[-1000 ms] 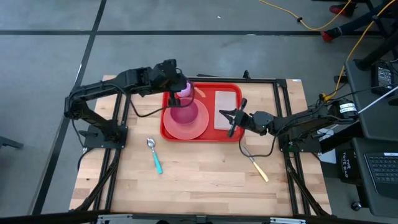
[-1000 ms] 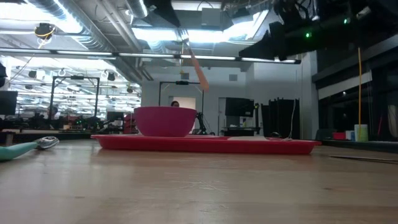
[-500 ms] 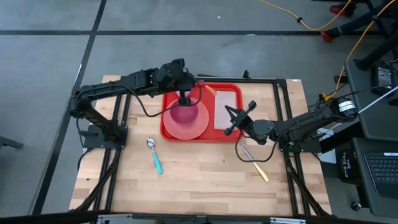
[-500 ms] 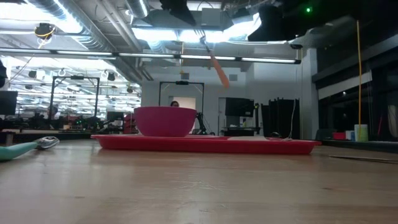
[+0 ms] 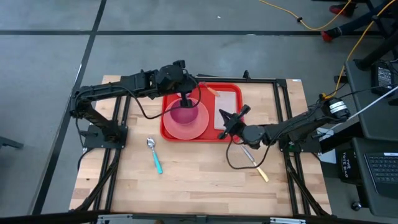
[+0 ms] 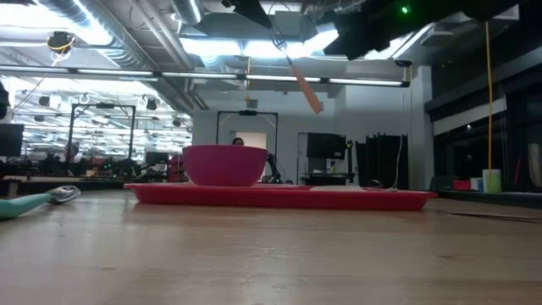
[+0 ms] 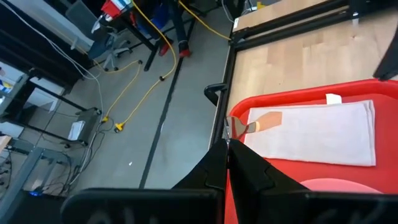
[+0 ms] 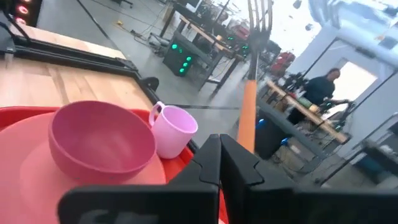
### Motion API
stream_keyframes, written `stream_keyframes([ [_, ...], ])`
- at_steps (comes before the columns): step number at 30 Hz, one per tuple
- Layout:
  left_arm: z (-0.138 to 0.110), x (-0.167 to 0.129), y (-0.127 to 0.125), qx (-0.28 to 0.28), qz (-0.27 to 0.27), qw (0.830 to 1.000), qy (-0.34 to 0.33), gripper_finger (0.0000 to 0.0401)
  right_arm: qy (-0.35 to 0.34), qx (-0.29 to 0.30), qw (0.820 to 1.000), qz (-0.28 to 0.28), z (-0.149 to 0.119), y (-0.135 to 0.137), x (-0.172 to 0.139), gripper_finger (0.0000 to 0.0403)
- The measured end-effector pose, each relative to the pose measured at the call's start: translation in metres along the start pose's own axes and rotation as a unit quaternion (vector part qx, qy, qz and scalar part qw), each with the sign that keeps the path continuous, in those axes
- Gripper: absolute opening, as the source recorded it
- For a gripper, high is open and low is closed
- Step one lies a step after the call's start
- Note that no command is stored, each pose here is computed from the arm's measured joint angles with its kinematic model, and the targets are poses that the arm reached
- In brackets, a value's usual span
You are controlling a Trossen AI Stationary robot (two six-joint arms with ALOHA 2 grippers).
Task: Set up tray
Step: Put the orange fork on the brown napkin
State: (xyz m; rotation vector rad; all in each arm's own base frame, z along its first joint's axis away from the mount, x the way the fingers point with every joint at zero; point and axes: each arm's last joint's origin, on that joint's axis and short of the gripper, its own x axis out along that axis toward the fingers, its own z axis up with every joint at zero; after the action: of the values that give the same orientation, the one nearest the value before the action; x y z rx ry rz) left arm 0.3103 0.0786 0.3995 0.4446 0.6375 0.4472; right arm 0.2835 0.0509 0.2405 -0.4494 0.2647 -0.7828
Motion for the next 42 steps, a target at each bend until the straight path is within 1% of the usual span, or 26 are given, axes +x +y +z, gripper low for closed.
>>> stream_keyframes([
  [5,0.000,0.000,0.000,-0.007,0.001,1.000,0.001,0.0002,0.004,-0.004,1.000,-0.016,0.017,0.013,0.006,0.0009],
  [11,0.000,0.000,0.000,-0.007,0.000,1.000,0.001,0.0002,0.010,-0.017,1.000,-0.017,0.025,0.019,0.010,0.0011],
  [17,0.000,0.000,0.000,-0.007,0.000,1.000,0.001,0.0002,0.012,-0.062,0.998,-0.012,0.026,0.020,0.013,0.0017],
  [21,0.000,0.000,0.000,-0.007,0.001,1.000,0.001,0.0002,0.016,-0.063,0.998,-0.016,0.025,0.018,0.016,0.0047],
  [29,0.002,0.000,0.002,-0.017,0.008,1.000,-0.010,0.0002,0.041,-0.057,0.996,-0.053,0.017,0.003,0.042,0.0127],
  [32,0.002,0.000,0.002,-0.018,0.011,1.000,-0.008,0.0002,0.035,-0.045,0.998,-0.038,0.015,-0.001,0.049,0.0148],
  [34,0.002,0.000,0.002,-0.018,0.011,1.000,-0.008,0.0002,0.034,-0.042,0.998,-0.033,0.014,-0.003,0.053,0.0159],
  [37,0.002,0.000,0.003,-0.028,0.012,1.000,-0.009,0.0002,0.040,-0.040,0.997,-0.042,0.011,-0.008,0.060,0.0170],
  [42,-0.001,0.001,0.009,-0.055,0.020,0.998,-0.006,0.0002,0.048,-0.039,0.997,-0.054,0.009,-0.014,0.067,0.0173],
])
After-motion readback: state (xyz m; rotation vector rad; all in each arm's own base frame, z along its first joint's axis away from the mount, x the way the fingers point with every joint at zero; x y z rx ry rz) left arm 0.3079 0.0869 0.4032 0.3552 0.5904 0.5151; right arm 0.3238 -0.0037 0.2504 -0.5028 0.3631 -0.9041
